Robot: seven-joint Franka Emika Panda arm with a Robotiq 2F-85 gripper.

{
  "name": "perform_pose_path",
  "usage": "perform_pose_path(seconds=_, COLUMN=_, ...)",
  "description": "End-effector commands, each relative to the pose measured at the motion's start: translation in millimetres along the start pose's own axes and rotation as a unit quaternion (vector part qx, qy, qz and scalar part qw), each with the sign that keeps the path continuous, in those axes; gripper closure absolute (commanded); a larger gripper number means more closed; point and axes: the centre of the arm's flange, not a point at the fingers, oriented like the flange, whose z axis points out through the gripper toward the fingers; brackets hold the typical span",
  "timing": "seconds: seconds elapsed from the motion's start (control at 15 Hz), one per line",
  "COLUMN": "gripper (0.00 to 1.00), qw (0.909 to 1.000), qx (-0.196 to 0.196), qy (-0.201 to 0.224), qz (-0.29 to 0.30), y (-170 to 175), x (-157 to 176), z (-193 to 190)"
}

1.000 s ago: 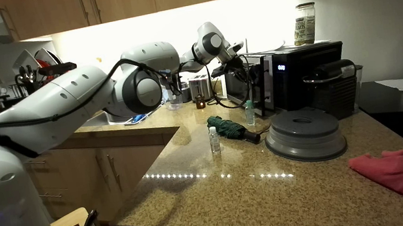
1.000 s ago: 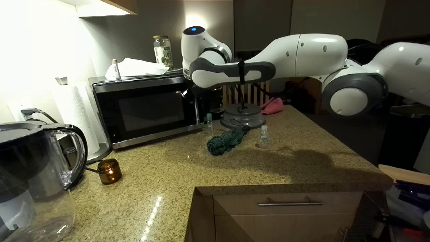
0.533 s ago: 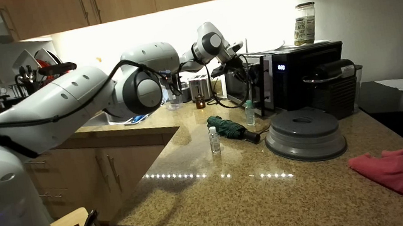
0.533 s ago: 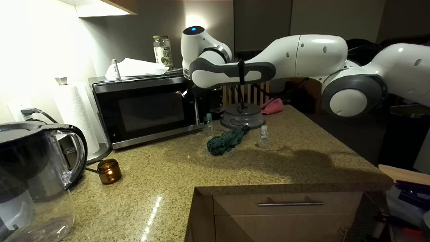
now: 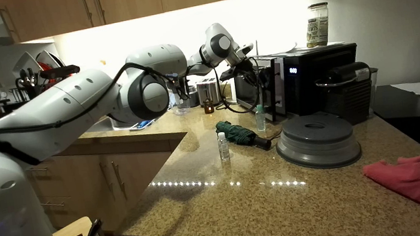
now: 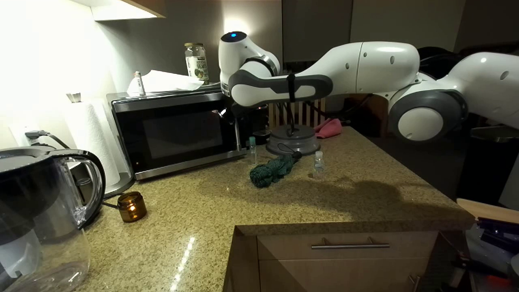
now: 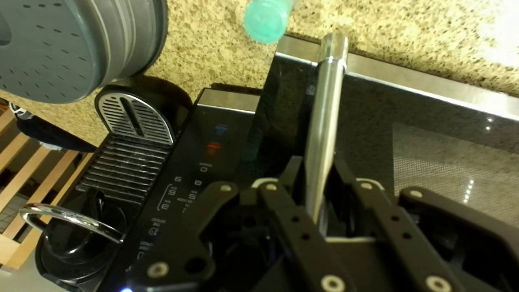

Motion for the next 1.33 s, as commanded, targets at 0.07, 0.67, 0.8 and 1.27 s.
perform_pose_path(seconds=0.07, gripper=0.91, qw=0.9987, qx=0.032, qy=-0.006, qz=-0.038, y=-18, x=-55, z=-48)
perform_pose_path(seconds=0.67, gripper=0.10, qw=0.9968, qx=0.011, qy=-0.045, qz=-0.064, y=-43, x=-67, z=-59)
perform_pose_path(seconds=0.8, gripper=0.22, qw=0.9965, qx=-0.023, qy=-0.067, qz=-0.044, y=-43, x=-33, z=-26)
perform_pose_path(seconds=1.27, gripper=0.04, qw=0.9959, qx=-0.025, qy=-0.072, qz=-0.049, y=-50, x=-38, z=-30)
